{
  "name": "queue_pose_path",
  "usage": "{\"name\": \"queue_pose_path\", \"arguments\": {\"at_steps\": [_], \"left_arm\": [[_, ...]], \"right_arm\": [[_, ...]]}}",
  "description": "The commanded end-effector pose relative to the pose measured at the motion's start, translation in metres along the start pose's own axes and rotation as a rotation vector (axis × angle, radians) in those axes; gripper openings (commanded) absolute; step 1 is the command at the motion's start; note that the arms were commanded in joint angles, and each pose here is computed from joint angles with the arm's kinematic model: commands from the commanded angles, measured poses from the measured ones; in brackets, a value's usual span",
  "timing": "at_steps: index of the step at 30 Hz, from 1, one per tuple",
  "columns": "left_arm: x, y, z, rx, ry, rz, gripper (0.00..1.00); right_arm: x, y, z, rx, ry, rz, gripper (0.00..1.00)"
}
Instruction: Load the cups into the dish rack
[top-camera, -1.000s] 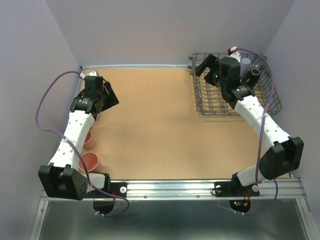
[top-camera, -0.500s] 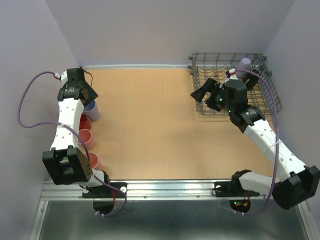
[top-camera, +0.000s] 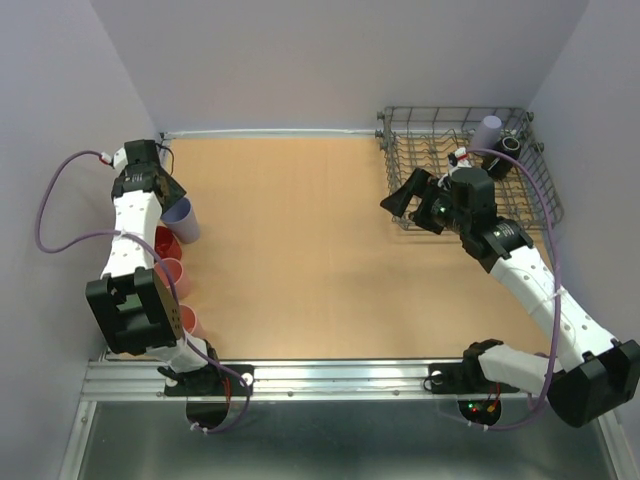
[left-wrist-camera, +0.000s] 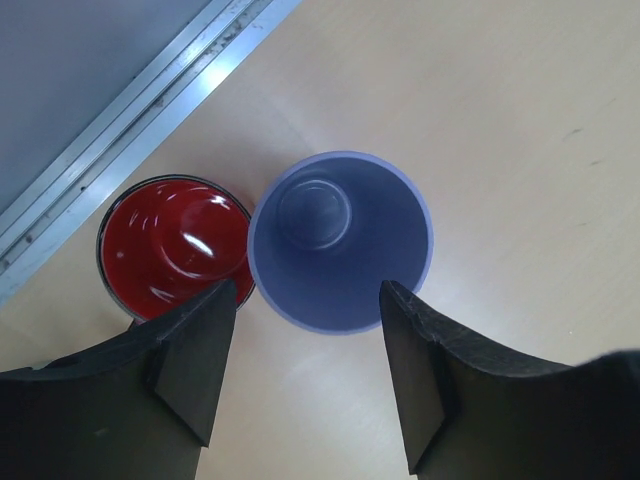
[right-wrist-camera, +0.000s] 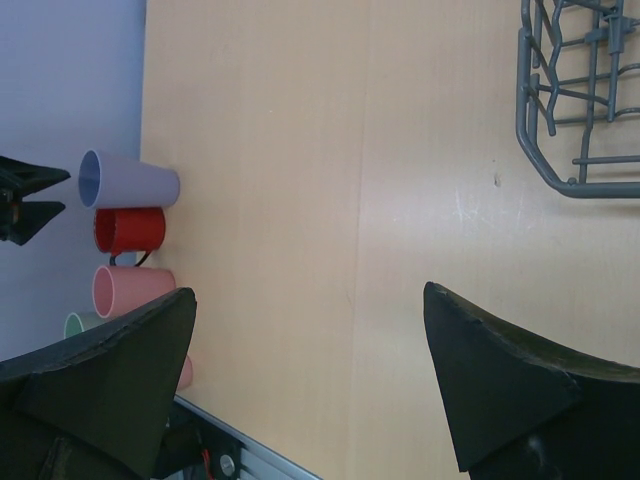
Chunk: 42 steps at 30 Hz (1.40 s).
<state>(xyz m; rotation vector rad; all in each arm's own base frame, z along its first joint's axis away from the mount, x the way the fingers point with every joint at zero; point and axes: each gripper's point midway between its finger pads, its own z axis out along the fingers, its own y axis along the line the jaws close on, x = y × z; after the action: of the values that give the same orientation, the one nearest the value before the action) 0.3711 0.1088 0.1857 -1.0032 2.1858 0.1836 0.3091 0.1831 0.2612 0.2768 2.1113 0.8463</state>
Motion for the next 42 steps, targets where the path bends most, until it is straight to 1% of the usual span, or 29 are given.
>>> {"name": "queue_pose_path", "arguments": {"at_steps": [1,7,12,16,19,26,29,33,36,37,39,40,42], "left_arm": [[0.000,-0.003,0.015,0.012,-0.016,0.013,0.70],[0.014,-0.001,0.036,-0.010,0.019,0.019,0.66],[0.022,0.000,0.045,-0.029,0.043,0.023,0.57],[0.027,0.000,0.048,-0.024,0.059,0.018,0.54],[0.028,-0.001,0.049,-0.018,0.063,0.014,0.52],[0.000,-0.008,0.026,0.014,-0.001,0.026,0.56],[0.004,-0.005,0.031,-0.006,0.012,0.047,0.56],[0.019,-0.004,0.042,-0.003,0.049,0.049,0.55],[0.029,-0.006,0.050,0.012,0.065,0.050,0.44],[0.030,-0.006,0.054,0.011,0.067,0.051,0.34],[0.034,-0.009,0.058,0.022,0.082,0.055,0.25],[0.034,-0.011,0.061,0.030,0.085,0.053,0.16],[0.033,-0.017,0.061,0.055,0.089,0.050,0.05]], "right_arm": [[0.004,0.002,-0.003,-0.015,0.018,-0.021,1.00],[0.008,-0.001,-0.003,-0.006,0.034,-0.020,1.00],[0.012,-0.006,-0.002,0.011,0.047,-0.026,1.00],[0.013,-0.009,0.001,0.021,0.052,-0.024,1.00],[0.013,-0.009,0.004,0.025,0.056,-0.023,1.00],[0.015,-0.014,0.008,0.043,0.065,-0.025,1.00],[0.016,-0.016,0.011,0.050,0.071,-0.023,1.00],[0.014,-0.015,0.014,0.055,0.069,-0.030,1.00],[0.012,-0.016,0.015,0.058,0.064,-0.041,1.00],[0.011,-0.016,0.015,0.060,0.065,-0.040,1.00],[0.012,-0.016,0.014,0.057,0.065,-0.039,1.00],[0.013,-0.016,0.014,0.058,0.066,-0.037,1.00],[0.012,-0.014,0.012,0.054,0.062,-0.034,1.00]]}}
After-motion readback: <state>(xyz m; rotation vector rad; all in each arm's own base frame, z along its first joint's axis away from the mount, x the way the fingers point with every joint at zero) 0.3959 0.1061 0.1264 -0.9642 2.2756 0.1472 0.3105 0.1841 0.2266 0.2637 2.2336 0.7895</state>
